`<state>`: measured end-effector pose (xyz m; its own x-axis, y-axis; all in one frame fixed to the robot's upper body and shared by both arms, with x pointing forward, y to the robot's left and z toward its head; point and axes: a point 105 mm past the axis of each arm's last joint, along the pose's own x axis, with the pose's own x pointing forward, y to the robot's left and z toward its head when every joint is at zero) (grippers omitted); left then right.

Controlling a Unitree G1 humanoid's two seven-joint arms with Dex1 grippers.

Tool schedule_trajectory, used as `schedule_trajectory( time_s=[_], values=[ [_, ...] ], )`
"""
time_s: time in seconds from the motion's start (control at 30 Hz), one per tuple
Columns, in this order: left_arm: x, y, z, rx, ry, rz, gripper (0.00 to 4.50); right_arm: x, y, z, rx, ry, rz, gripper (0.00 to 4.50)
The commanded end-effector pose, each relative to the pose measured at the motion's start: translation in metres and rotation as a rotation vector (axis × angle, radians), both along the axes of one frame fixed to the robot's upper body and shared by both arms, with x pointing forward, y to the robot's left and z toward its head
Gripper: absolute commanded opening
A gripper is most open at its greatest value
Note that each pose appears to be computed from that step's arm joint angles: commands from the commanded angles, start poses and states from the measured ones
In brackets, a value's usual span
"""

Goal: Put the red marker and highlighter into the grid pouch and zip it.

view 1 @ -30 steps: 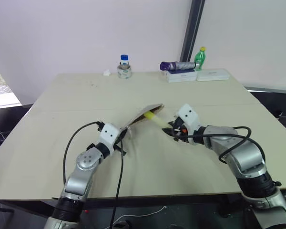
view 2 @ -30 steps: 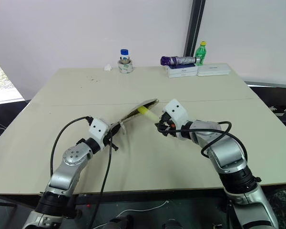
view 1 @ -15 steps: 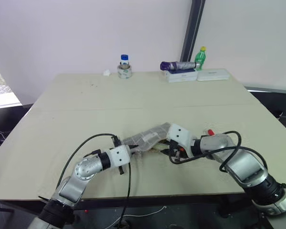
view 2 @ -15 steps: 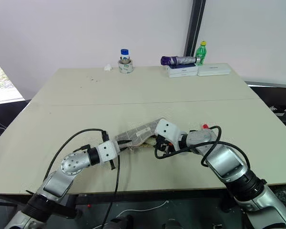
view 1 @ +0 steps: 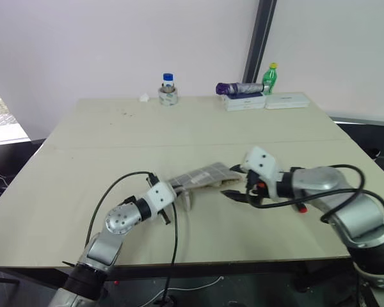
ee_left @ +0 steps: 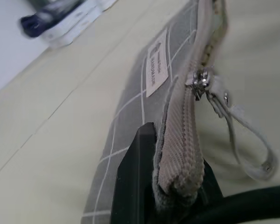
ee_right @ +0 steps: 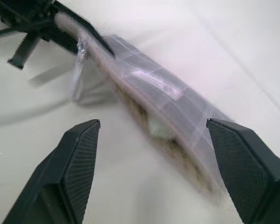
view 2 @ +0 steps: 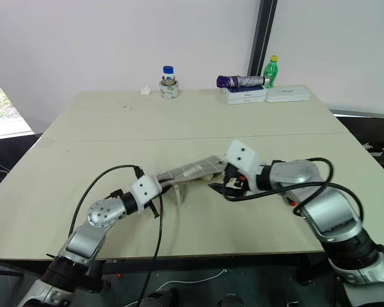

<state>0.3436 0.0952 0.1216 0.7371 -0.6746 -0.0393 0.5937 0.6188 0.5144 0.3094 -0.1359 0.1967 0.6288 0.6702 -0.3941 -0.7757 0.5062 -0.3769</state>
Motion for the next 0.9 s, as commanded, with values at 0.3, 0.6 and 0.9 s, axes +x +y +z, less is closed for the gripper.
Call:
schedule_trajectory(
  time_s=[0.3, 0.6, 0.9],
  values=[
    [0.022, -0.001, 0.021, -0.196, 0.021, 0.132, 0.0, 0.021, -0.144, -0.027, 0.097, 0.036, -0.732, 3.8],
    [0.02, -0.018, 0.017, -0.201, 0.051, 0.063, 0.0, 0.001, -0.153, -0.04, 0.176, 0.098, -0.813, 3.8],
    [0.018, -0.025, 0.018, -0.215, 0.058, 0.033, 0.0, 0.001, -0.145, -0.064, 0.236, 0.193, -0.848, 3.8]
  ],
)
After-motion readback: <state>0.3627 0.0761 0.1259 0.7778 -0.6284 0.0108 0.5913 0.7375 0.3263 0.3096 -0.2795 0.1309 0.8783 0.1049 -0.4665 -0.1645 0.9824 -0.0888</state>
